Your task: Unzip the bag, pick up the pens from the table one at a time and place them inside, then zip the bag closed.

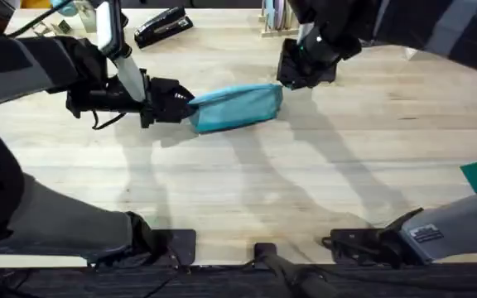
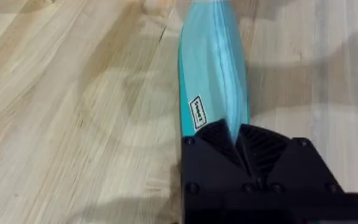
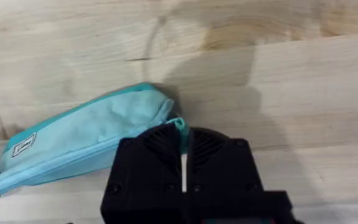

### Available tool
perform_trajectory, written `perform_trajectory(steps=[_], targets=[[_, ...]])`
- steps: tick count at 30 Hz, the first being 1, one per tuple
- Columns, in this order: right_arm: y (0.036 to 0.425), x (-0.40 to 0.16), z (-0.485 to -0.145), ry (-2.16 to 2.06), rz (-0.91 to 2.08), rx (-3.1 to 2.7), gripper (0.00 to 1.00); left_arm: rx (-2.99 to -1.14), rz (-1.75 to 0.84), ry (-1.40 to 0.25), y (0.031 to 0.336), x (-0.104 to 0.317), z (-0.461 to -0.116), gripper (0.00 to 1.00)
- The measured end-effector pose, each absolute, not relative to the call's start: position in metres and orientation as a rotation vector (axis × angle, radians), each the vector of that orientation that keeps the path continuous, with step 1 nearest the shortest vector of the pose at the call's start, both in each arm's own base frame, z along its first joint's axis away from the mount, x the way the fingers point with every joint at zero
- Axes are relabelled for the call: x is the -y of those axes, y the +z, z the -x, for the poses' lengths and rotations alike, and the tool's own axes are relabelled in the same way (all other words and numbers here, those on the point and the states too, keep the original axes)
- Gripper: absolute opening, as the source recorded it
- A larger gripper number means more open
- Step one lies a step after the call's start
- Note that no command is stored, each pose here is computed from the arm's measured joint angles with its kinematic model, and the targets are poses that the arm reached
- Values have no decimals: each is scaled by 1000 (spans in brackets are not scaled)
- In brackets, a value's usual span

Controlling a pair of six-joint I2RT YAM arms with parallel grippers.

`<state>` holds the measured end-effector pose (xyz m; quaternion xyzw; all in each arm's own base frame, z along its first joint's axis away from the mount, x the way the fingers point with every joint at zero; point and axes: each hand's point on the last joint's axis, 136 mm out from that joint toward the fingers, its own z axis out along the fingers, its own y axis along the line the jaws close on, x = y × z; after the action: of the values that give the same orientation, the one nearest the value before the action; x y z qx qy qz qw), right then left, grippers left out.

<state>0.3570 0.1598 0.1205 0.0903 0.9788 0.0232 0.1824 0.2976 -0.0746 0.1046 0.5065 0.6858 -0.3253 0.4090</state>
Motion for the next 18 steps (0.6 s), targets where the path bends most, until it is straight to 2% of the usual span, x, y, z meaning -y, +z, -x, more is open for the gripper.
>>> perform_trajectory(steps=[8,16,17,18], targets=[[81,-145,-340,57,-401,-2813,32,-1723,-1275,-827,105,76,-297,42],[82,-143,-339,70,-434,-2801,34,-1724,-1276,-826,105,76,-297,42],[84,-143,-339,70,-436,-2796,87,-1724,-1277,-826,105,76,-297,42],[86,-139,-338,49,-431,-2790,217,-1727,-1278,-824,105,76,-297,42]])
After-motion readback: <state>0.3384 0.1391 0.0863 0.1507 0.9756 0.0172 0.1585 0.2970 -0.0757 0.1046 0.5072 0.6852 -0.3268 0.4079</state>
